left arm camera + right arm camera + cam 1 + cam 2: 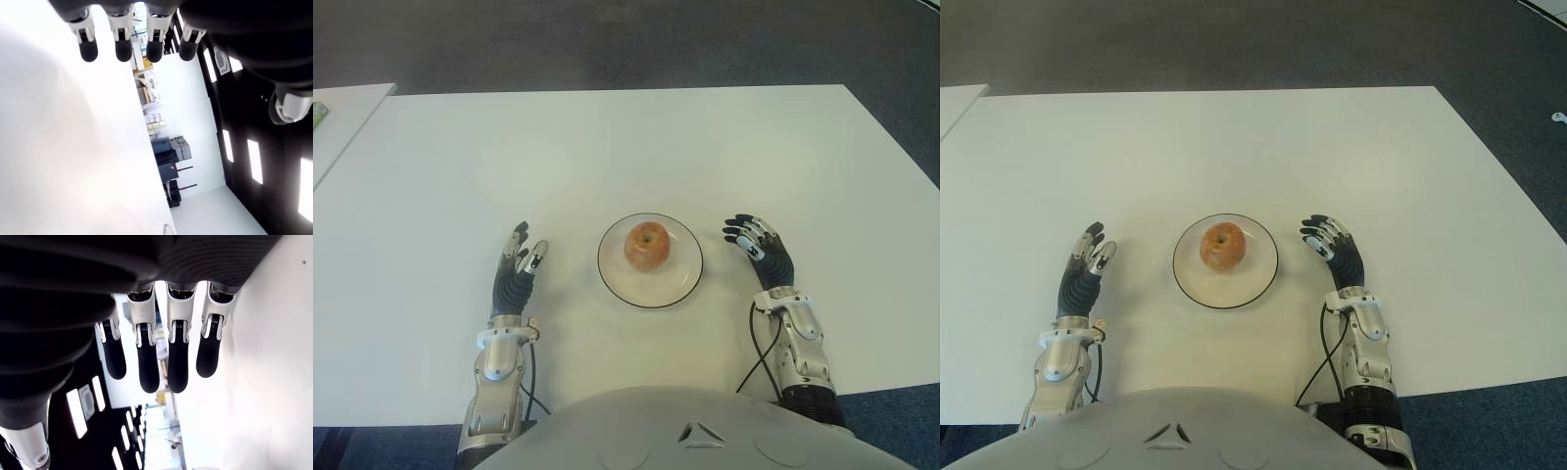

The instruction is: Put the apples into the plate.

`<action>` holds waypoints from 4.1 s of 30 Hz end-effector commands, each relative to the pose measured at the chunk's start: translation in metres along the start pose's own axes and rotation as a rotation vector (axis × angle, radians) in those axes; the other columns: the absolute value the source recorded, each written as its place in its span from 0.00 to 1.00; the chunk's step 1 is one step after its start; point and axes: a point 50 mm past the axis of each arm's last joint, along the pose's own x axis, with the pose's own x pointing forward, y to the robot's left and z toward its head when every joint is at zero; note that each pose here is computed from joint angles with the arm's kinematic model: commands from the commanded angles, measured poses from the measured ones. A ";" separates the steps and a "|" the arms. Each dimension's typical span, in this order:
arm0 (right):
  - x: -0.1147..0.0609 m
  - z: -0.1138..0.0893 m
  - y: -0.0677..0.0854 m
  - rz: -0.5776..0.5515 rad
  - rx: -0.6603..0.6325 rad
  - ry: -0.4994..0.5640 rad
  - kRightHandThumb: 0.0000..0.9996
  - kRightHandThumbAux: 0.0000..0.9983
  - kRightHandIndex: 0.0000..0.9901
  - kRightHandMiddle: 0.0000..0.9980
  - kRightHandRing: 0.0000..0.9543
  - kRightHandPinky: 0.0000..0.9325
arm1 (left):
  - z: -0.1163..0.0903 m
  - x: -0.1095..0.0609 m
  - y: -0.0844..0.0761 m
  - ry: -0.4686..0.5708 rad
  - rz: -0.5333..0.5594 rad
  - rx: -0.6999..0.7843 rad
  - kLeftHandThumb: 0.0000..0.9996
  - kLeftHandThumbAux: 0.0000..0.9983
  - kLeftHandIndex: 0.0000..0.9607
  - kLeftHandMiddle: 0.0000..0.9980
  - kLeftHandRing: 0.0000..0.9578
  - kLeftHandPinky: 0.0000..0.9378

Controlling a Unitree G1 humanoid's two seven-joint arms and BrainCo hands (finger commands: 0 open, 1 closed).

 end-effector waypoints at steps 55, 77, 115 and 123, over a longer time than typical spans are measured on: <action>-0.042 0.003 0.033 0.107 -0.110 -0.098 0.07 0.58 0.00 0.00 0.00 0.00 | -0.003 -0.076 -0.041 -0.160 0.015 -0.232 0.01 0.42 0.00 0.00 0.00 0.00; -0.037 0.004 0.032 0.139 -0.081 -0.107 0.16 0.67 0.00 0.00 0.00 0.00 | -0.018 -0.072 -0.036 -0.050 0.013 -0.346 0.08 0.62 0.00 0.00 0.00 0.00; -0.031 -0.002 0.022 0.070 0.018 -0.051 0.17 0.70 0.00 0.00 0.00 0.00 | -0.014 -0.073 -0.042 -0.046 0.024 -0.417 0.20 0.68 0.00 0.00 0.00 0.00; -0.031 -0.004 0.021 0.069 0.010 -0.035 0.16 0.72 0.00 0.00 0.00 0.00 | -0.014 -0.073 -0.043 -0.024 0.038 -0.449 0.21 0.67 0.00 0.00 0.00 0.00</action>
